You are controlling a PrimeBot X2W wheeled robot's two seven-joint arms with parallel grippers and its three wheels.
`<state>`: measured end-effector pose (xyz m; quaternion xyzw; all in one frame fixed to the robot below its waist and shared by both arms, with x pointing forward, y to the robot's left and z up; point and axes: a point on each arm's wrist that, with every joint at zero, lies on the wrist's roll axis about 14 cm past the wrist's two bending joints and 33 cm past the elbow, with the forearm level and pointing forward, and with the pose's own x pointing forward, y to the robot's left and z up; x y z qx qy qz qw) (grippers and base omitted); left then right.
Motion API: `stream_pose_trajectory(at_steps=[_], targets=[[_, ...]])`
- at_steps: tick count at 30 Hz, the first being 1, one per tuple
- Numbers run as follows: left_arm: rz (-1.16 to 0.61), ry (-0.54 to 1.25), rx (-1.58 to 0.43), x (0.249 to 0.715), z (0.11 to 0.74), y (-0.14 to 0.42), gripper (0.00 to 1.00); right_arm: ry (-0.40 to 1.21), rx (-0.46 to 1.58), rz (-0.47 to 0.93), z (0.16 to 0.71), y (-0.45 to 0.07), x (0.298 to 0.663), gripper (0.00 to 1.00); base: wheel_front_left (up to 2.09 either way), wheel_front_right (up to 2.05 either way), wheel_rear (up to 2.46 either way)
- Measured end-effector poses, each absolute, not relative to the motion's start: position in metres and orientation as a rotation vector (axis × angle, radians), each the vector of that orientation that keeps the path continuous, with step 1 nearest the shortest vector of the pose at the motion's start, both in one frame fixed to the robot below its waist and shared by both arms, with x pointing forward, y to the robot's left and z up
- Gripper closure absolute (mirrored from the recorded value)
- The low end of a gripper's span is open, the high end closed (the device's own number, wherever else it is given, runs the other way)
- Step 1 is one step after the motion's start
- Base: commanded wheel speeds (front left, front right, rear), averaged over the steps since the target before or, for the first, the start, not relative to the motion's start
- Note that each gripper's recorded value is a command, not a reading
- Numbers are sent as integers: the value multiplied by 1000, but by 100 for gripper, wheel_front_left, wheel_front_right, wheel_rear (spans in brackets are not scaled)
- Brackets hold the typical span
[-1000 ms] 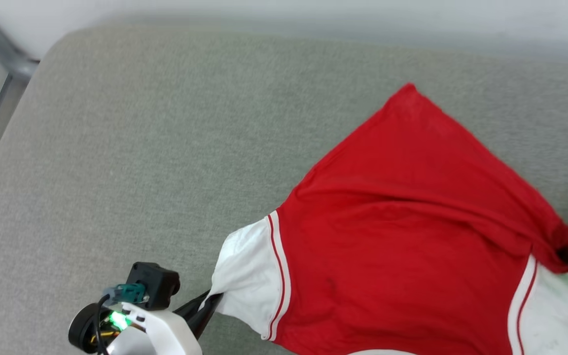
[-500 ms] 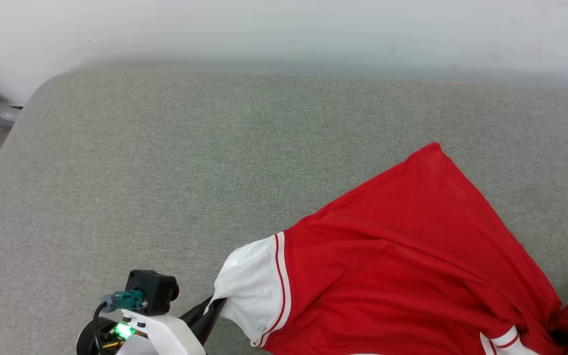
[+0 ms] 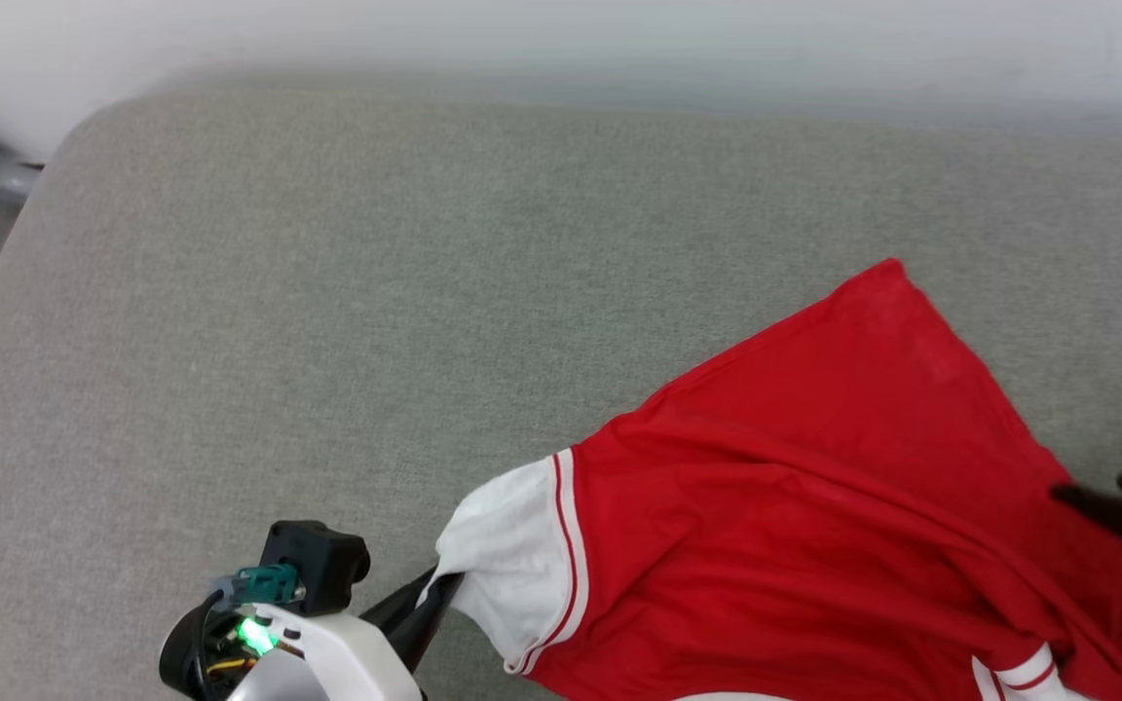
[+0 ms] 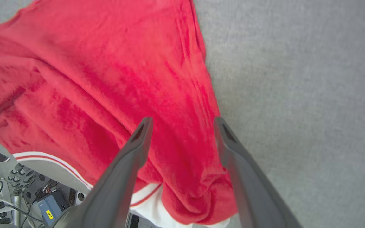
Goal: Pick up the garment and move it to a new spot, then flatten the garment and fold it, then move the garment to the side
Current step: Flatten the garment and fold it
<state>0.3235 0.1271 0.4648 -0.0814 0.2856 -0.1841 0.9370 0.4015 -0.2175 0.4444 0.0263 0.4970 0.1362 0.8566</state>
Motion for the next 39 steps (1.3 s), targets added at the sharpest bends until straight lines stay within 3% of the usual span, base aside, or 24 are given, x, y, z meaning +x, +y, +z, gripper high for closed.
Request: stream_pose_trajectory(at_steps=[7,17,33,34,35,39], targets=[[-376,600,-155,330,461,129,100,991,-11,376,465,-179,465,0,0,0,0],[-320,639,-189,335,447,139,100,1086,-105,409,421,-136,528,0,0,0,0],[-267,687,-214,337,426,148,100,1222,-211,418,351,-119,550,0,0,0,0],[-267,689,-215,336,425,148,100,1226,-218,422,350,-119,549,59,0,0,0],[-266,690,-216,336,425,148,100,1226,-225,425,349,-119,549,96,0,0,0],[-260,682,-216,336,425,150,100,1194,-221,451,351,-111,547,100,0,0,0]])
